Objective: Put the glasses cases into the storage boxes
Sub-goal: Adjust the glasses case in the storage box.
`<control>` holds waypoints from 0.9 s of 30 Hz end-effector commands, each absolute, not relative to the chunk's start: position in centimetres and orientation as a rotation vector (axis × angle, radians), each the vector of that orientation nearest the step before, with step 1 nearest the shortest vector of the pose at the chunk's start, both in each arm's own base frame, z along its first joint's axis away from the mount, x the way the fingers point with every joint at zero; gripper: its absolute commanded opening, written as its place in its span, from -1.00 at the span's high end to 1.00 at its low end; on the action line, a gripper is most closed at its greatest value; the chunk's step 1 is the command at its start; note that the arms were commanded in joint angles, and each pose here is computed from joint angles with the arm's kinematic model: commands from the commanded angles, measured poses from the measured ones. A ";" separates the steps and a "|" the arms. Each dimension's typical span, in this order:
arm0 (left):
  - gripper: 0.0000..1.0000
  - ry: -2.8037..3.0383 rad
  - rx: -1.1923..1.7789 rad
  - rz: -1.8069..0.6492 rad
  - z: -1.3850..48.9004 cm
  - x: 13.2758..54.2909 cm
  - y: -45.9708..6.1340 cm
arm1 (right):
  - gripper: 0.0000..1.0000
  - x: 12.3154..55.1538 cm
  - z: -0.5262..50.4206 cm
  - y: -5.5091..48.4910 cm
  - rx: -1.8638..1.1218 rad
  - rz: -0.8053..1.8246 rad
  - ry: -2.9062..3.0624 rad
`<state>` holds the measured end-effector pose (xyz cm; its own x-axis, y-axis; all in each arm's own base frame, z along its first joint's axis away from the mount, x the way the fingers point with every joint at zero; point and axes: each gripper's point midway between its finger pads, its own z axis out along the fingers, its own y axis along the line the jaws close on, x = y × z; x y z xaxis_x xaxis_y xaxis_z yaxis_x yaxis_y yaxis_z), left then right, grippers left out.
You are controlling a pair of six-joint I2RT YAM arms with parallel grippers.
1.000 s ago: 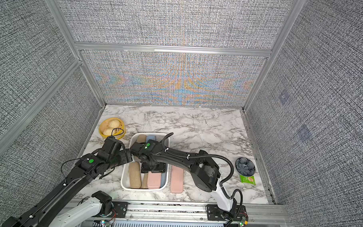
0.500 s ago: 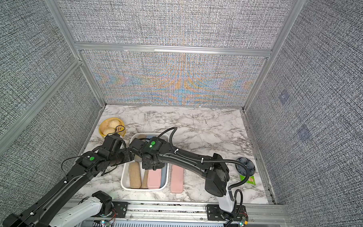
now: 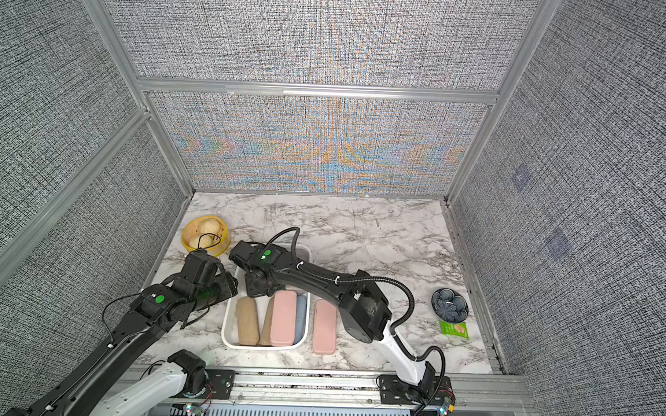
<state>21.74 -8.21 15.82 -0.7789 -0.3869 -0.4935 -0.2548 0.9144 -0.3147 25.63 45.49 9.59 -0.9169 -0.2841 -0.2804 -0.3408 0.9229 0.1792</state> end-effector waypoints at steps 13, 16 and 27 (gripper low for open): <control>-0.19 2.572 -0.427 -0.282 13.8 20.9 -8.2 | 0.77 30.7 9.7 43.6 -0.459 0.199 2.761; -0.21 2.573 -0.423 -0.296 13.9 20.9 -8.4 | 0.75 31.1 10.5 43.8 -0.467 0.212 2.740; -0.36 2.602 -0.346 -0.469 14.7 21.9 -11.6 | 0.19 31.8 18.0 42.4 -0.450 0.250 2.593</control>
<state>21.39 -10.06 14.02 -0.8456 -0.3383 -0.4129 -0.2062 0.9205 -0.3319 31.64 43.52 16.15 -0.8465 -0.2620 -0.4635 -0.3558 0.9260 0.1265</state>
